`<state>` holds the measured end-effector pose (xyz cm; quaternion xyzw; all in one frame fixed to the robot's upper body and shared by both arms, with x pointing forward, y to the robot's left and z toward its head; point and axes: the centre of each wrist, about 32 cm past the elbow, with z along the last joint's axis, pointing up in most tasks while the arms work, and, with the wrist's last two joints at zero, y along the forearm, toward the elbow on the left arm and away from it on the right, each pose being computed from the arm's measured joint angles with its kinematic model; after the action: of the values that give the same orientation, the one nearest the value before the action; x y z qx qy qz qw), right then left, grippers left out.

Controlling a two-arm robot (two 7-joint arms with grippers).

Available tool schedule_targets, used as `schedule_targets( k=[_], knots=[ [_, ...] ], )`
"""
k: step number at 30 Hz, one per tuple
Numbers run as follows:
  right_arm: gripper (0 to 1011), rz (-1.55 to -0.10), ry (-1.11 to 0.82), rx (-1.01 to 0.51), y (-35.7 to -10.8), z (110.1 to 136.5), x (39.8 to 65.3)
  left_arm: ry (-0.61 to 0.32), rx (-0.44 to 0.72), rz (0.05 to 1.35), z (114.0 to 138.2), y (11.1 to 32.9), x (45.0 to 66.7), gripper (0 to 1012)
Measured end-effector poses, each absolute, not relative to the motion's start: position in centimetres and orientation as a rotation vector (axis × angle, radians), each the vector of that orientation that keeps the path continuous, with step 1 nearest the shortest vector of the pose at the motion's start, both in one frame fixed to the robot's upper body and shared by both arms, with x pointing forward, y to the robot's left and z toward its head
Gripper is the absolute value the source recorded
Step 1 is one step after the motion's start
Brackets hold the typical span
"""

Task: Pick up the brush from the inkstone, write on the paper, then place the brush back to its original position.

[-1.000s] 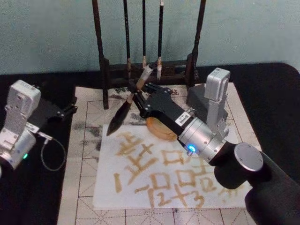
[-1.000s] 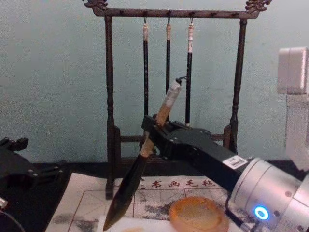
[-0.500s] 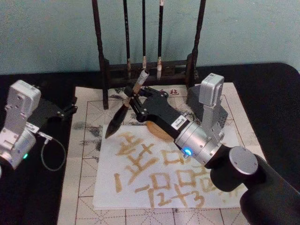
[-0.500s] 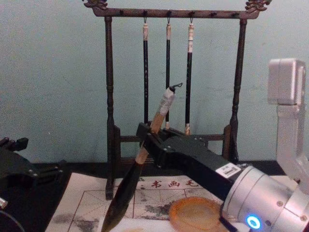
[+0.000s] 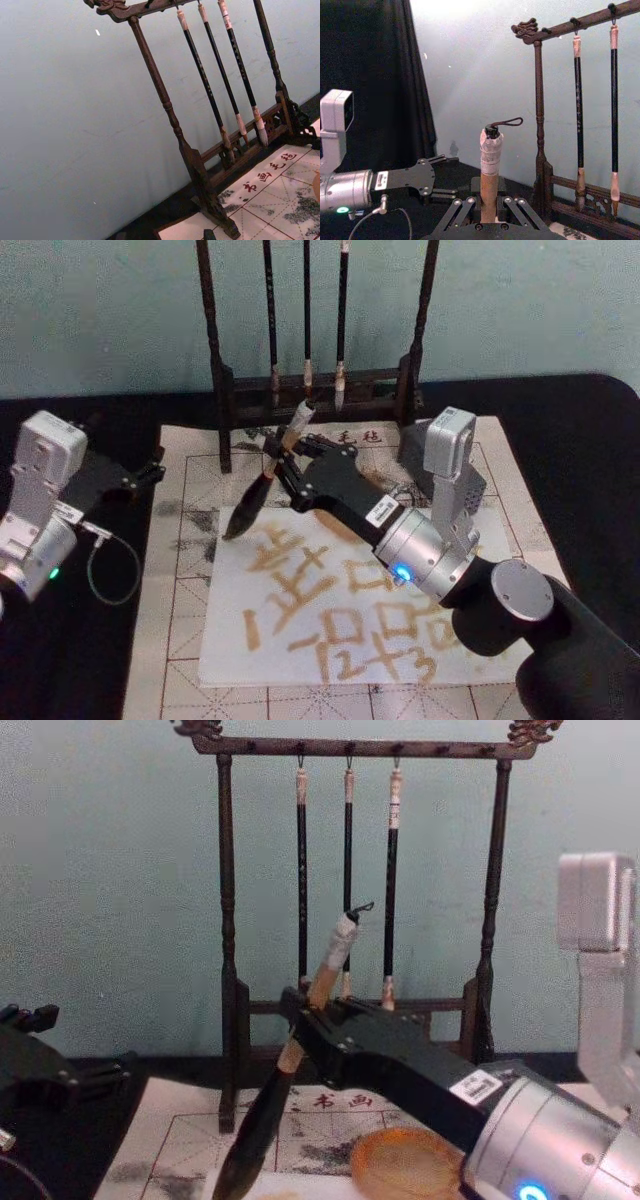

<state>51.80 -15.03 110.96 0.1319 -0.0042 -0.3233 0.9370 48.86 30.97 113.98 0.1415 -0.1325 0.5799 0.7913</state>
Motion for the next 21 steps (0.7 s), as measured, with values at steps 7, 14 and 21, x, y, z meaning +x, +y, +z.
schedule_targets(
  k=[7,14,21],
  knots=[
    [185,-0.645,-0.015,0.262,-15.4,110.9,51.4,-0.285,0.304,1.248,114.0,31.0,48.9,1001],
    [185,-0.619,-0.026,0.254,-15.8,111.0,50.9,-0.285,0.304,1.248,114.0,31.0,48.9,1001],
    [185,-0.585,-0.035,0.240,-16.3,111.1,50.5,-0.285,0.304,1.248,114.0,31.0,48.9,1001]
  ],
)
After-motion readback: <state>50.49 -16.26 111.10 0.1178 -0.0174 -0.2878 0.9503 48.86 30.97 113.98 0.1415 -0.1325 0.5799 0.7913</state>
